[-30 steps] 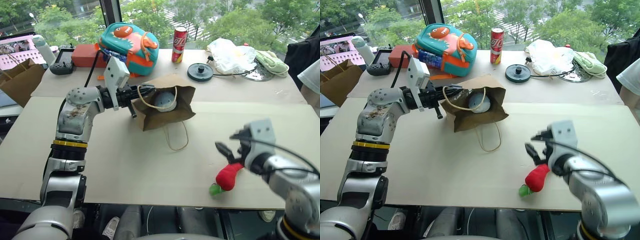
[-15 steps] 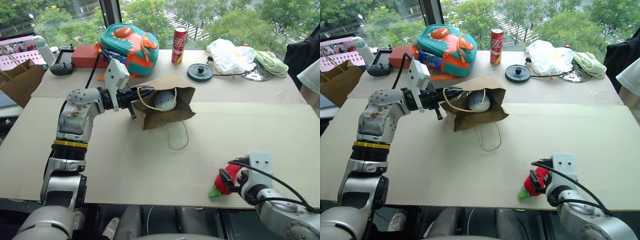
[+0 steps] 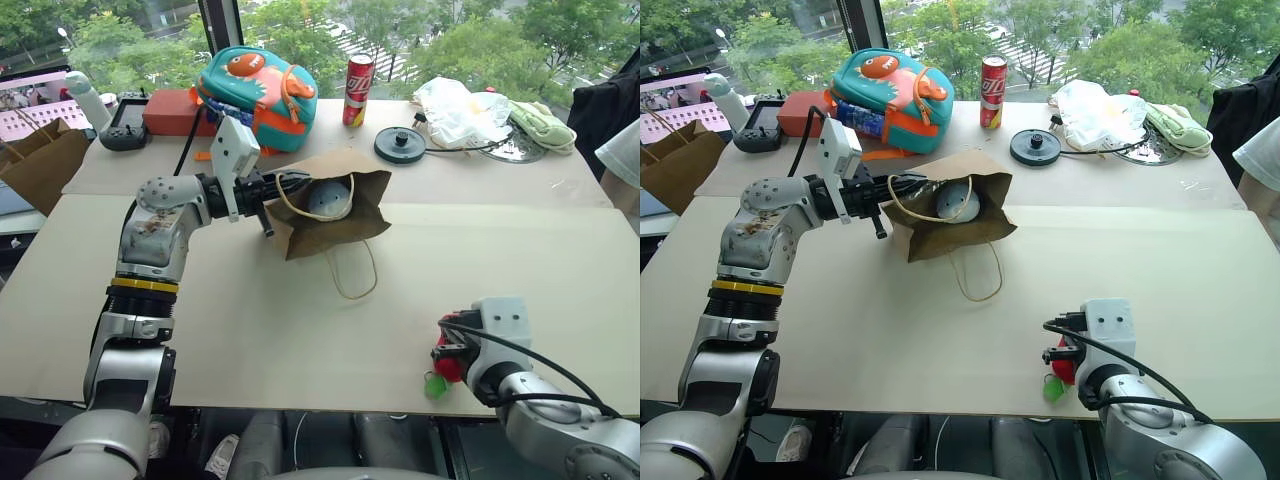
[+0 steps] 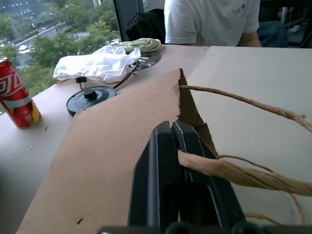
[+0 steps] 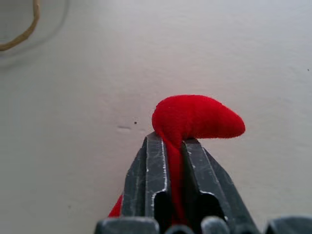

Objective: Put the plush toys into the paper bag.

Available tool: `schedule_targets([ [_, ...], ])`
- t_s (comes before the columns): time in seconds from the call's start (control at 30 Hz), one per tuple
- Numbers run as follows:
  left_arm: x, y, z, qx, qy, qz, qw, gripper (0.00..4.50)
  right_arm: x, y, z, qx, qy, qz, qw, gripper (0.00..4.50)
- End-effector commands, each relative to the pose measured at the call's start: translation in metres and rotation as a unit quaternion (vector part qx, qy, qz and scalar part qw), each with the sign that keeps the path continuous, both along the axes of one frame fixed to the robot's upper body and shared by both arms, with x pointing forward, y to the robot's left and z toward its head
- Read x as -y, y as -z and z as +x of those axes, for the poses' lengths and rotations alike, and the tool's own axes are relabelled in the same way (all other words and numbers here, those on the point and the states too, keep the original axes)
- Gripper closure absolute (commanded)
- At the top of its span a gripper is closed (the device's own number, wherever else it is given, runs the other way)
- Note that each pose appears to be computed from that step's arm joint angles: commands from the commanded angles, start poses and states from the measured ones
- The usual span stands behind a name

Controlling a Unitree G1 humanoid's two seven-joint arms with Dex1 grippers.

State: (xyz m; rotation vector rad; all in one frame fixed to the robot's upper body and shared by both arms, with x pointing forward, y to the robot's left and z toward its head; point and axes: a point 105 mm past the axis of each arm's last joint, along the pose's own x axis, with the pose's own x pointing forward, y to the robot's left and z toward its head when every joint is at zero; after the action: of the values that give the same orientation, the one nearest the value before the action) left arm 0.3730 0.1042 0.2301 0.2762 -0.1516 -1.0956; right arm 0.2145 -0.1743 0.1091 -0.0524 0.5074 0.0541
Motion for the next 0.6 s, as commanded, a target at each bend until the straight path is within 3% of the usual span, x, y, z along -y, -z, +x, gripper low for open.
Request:
schedule_targets([
  [0.03,0.002,-0.018,-0.002,0.035,0.006,-0.006,0.999,4.5,-0.028,-0.036,0.015,0.087,-0.06,0.054,0.993,4.17],
  [0.27,0.006,-0.017,-0.003,0.032,0.01,-0.008,0.999,4.5,-0.085,-0.084,0.047,0.154,-0.177,0.145,0.961,4.17],
  [0.6,0.008,-0.019,-0.005,0.034,0.014,-0.009,0.999,4.5,-0.125,-0.089,0.105,0.138,-0.208,0.161,0.955,4.17],
])
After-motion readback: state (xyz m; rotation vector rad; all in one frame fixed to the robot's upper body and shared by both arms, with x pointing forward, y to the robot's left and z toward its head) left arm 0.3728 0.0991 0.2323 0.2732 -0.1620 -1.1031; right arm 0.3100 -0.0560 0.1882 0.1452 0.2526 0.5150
